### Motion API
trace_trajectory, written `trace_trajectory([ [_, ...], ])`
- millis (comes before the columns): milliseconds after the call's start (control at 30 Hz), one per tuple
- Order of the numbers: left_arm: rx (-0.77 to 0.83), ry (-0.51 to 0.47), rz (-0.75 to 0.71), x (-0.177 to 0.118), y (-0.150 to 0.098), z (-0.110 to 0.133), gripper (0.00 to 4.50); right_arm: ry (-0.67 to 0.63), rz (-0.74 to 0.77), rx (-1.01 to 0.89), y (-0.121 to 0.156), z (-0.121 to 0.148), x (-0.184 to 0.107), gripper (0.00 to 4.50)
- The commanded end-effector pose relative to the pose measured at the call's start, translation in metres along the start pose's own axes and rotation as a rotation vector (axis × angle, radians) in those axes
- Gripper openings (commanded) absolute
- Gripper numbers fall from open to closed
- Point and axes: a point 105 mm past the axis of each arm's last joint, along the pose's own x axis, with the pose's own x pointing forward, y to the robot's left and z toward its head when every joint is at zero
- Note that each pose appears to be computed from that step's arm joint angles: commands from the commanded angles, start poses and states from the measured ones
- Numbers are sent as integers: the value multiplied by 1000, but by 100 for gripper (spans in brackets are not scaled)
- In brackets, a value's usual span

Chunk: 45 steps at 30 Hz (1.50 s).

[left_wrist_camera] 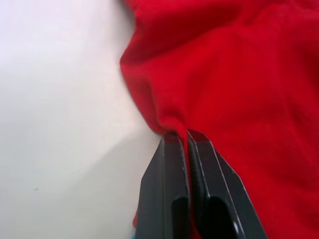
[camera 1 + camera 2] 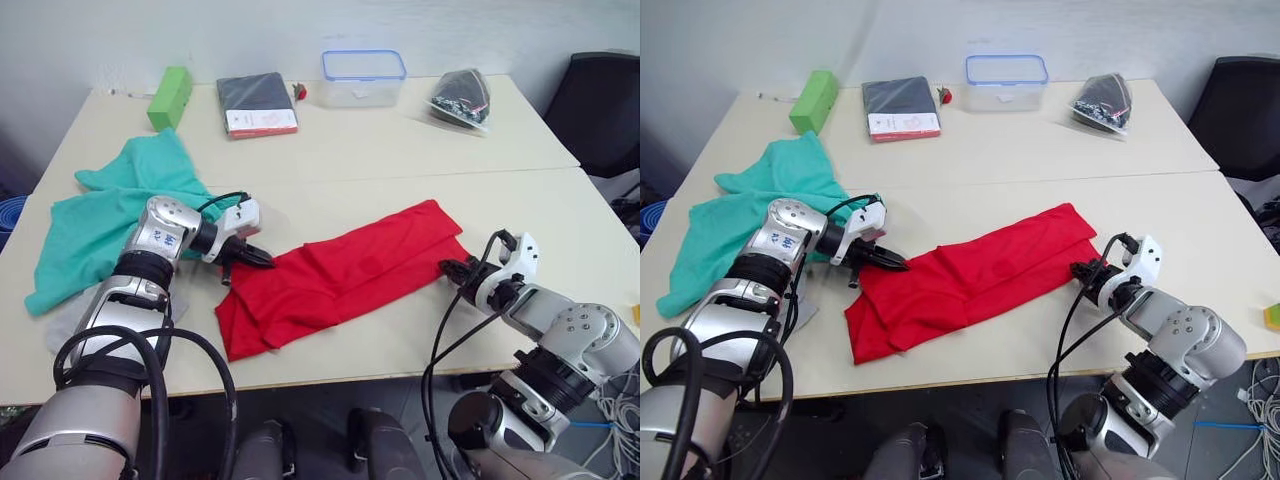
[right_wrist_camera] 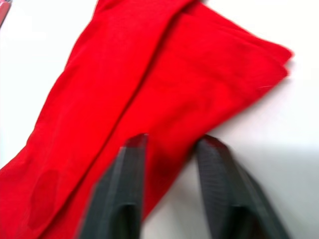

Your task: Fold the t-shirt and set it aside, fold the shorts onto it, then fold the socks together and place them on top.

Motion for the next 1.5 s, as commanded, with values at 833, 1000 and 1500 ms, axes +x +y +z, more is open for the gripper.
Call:
trace_trajectory([
  [833, -174, -157, 62, 40, -124, 3, 0, 31, 170, -738, 109, 50, 112, 4],
  [1000, -227, -183, 103, 48, -125, 6, 0, 12, 162, -817, 114, 48, 119, 4],
  [1500, -296, -206, 55, -8, -115, 7, 295, 34, 241, -966, 91, 76, 75, 315],
])
